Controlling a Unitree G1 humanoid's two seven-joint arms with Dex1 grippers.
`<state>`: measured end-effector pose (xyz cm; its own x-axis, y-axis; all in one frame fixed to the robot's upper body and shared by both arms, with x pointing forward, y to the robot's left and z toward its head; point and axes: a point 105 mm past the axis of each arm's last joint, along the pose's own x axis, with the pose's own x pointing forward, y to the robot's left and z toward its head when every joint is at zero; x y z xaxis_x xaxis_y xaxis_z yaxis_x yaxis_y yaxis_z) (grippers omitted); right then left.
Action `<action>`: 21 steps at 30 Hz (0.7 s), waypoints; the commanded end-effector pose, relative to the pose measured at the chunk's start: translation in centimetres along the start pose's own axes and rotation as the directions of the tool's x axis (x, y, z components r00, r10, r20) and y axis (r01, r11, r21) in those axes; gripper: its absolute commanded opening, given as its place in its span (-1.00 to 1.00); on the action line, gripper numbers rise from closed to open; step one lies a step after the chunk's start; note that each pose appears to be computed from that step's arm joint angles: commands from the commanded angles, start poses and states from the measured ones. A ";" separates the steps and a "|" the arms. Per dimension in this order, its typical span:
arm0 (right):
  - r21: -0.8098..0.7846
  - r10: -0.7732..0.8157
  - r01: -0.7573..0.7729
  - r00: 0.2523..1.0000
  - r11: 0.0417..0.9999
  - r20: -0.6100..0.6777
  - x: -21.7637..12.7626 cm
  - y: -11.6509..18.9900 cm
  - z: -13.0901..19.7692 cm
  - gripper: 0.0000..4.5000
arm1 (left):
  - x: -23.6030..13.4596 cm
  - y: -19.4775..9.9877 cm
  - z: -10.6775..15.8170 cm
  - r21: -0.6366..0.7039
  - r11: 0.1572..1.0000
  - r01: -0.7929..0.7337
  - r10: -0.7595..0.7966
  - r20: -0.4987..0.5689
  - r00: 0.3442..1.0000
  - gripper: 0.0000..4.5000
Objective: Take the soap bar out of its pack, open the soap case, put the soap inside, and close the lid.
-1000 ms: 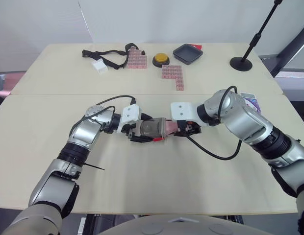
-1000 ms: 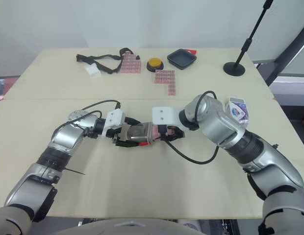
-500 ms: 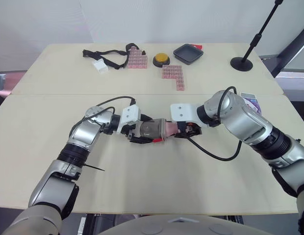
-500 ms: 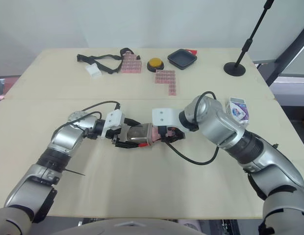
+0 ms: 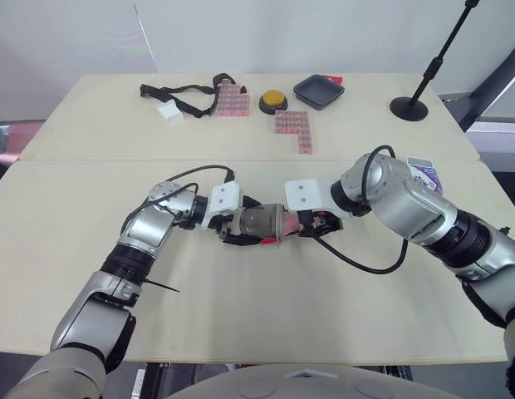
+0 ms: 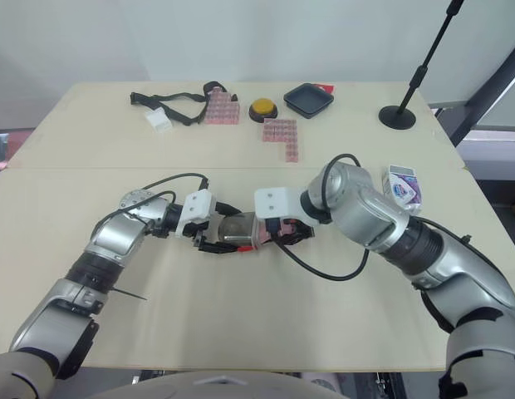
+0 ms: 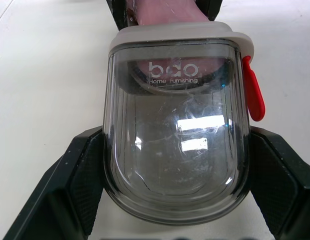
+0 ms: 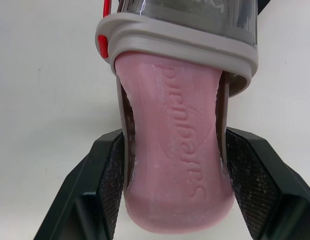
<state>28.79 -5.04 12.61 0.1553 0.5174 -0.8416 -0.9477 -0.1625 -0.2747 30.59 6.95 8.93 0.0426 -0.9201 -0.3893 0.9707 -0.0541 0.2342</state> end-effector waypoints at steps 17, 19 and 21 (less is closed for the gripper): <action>-0.025 -0.024 0.022 0.999 0.999 -0.048 -0.7 -0.6 0.0 0.12 | 0.0 0.4 1.4 0.024 1.000 -0.006 0.005 0.036 0.999 0.55; -0.024 -0.020 0.019 0.998 1.000 -0.053 -0.8 -0.6 0.0 0.12 | 0.1 0.4 1.3 0.023 1.000 -0.003 0.002 0.028 1.000 0.55; -0.025 -0.019 0.017 0.998 1.000 -0.057 -0.9 -0.6 0.0 0.12 | 0.2 0.4 1.4 0.015 1.000 -0.003 0.003 0.025 1.000 0.55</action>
<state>29.06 -5.25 12.79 0.1661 0.4789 -0.8620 -0.9467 -0.1673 -0.2754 30.60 6.58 8.78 0.0415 -0.9229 -0.3828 0.9774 -0.0420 0.2071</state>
